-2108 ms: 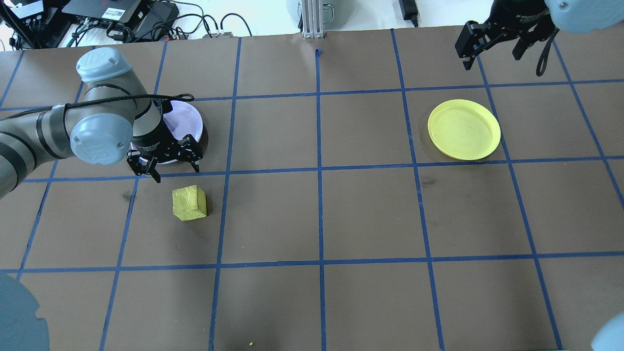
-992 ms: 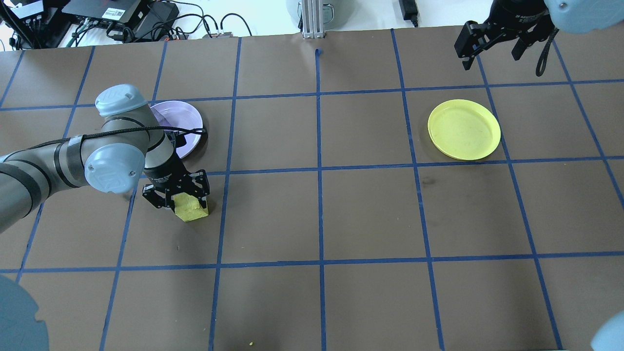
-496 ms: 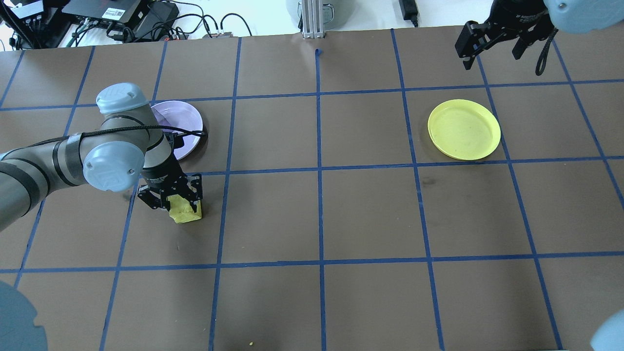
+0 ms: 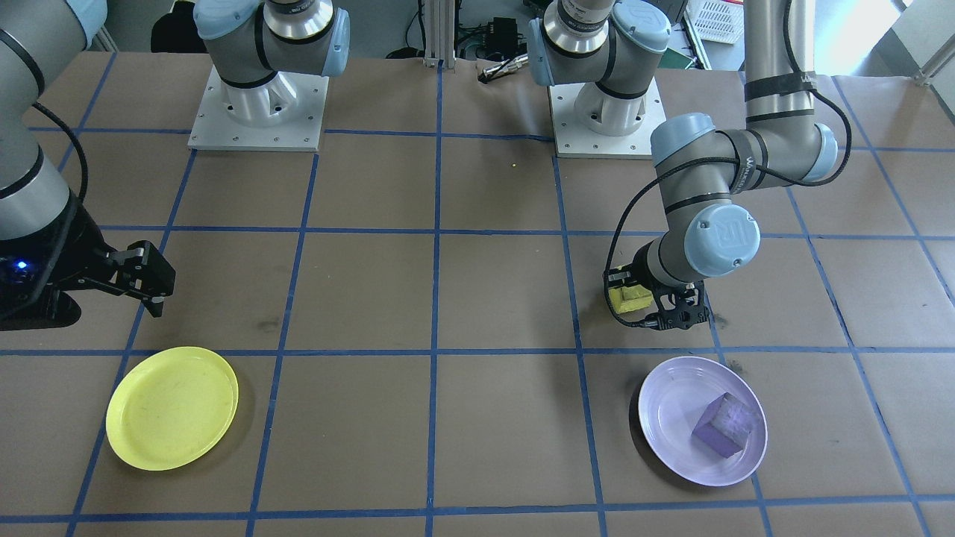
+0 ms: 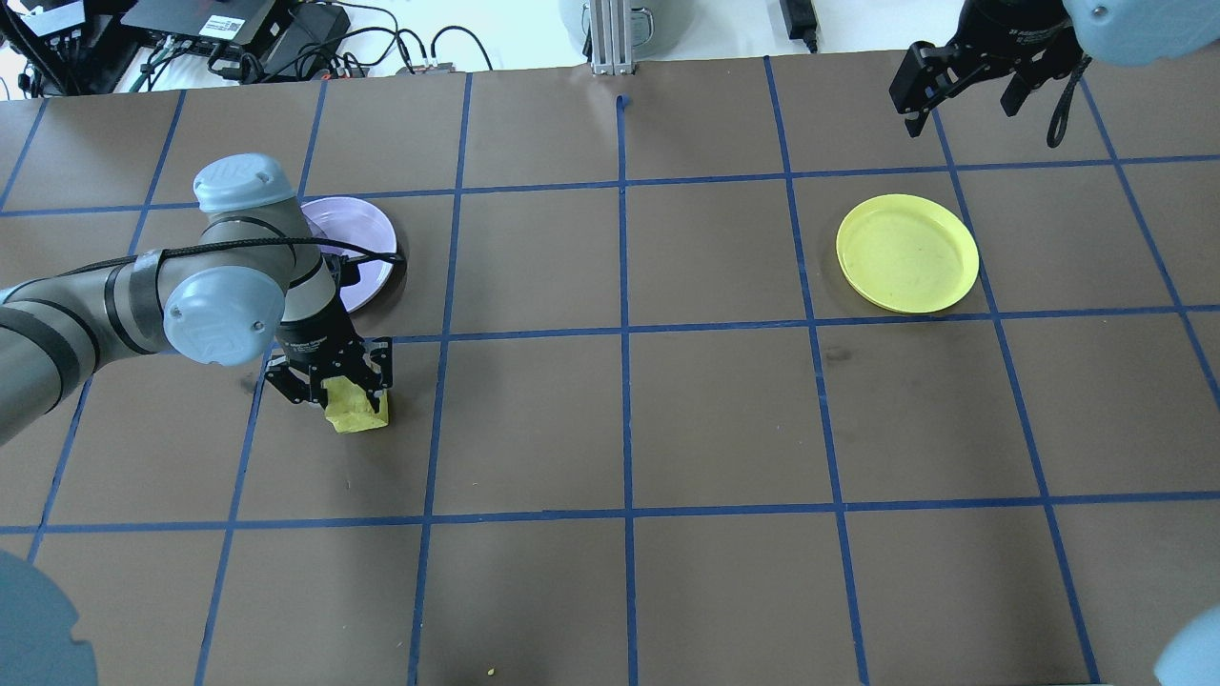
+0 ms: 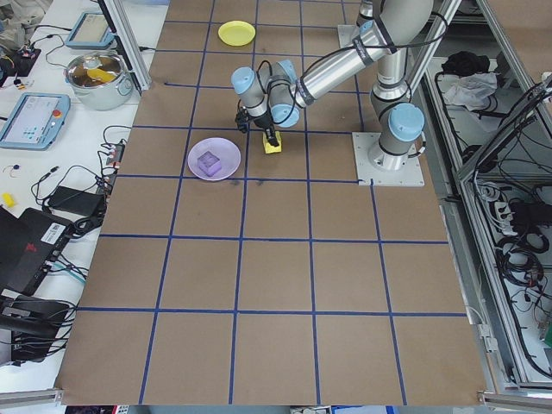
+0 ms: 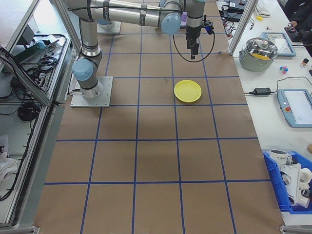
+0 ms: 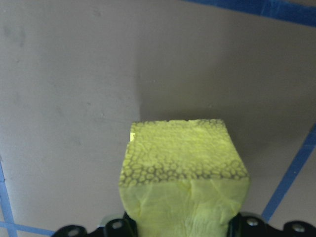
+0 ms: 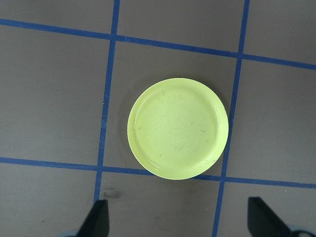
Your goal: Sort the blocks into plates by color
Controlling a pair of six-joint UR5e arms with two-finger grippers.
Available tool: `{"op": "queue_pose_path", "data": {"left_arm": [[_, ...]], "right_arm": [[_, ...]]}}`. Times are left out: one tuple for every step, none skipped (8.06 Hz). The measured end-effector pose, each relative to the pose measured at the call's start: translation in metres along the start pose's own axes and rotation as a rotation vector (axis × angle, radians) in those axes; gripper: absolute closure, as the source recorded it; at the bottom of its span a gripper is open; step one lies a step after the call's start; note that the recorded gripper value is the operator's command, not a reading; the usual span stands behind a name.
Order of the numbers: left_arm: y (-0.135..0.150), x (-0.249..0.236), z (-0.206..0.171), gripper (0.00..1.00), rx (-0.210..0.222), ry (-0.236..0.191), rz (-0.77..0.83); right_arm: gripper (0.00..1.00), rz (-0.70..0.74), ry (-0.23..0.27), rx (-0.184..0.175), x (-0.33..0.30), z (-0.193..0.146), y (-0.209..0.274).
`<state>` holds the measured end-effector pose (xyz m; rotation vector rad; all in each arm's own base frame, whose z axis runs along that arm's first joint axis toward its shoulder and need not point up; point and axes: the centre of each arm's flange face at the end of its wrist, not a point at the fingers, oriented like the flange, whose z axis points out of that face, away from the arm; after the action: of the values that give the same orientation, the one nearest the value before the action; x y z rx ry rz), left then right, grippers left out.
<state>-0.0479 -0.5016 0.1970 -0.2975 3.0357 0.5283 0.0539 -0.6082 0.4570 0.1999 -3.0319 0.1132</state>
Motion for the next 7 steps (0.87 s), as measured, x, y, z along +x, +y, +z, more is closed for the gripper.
{"op": "queue_pose_path", "data": {"left_arm": [[-0.005, 0.009, -0.01, 0.79, 0.014, -0.005, 0.015], [-0.006, 0.028, -0.03, 0.79, 0.017, -0.015, 0.041], [-0.002, 0.052, -0.057, 0.81, 0.011, -0.025, 0.064], [0.005, 0.079, -0.081, 0.87, 0.003, -0.015, 0.084], [0.014, 0.108, -0.097, 0.87, 0.004, 0.008, 0.113], [0.027, 0.141, -0.103, 0.87, 0.004, 0.025, 0.157], [0.046, 0.177, -0.104, 0.86, 0.005, 0.038, 0.21]], "right_arm": [[0.0, 0.0, 0.002, -0.001, 0.0, 0.0, 0.0], [0.0, 0.0, 0.003, -0.001, 0.001, 0.0, 0.0], [0.0, 0.0, 0.003, -0.002, 0.001, 0.0, 0.0], [0.0, 0.0, 0.001, -0.002, 0.0, 0.0, 0.0], [0.0, 0.0, 0.0, -0.002, 0.0, 0.0, 0.0], [0.0, 0.0, 0.002, -0.002, 0.0, 0.0, 0.0], [0.0, 0.001, 0.005, -0.001, 0.001, 0.0, 0.0]]}}
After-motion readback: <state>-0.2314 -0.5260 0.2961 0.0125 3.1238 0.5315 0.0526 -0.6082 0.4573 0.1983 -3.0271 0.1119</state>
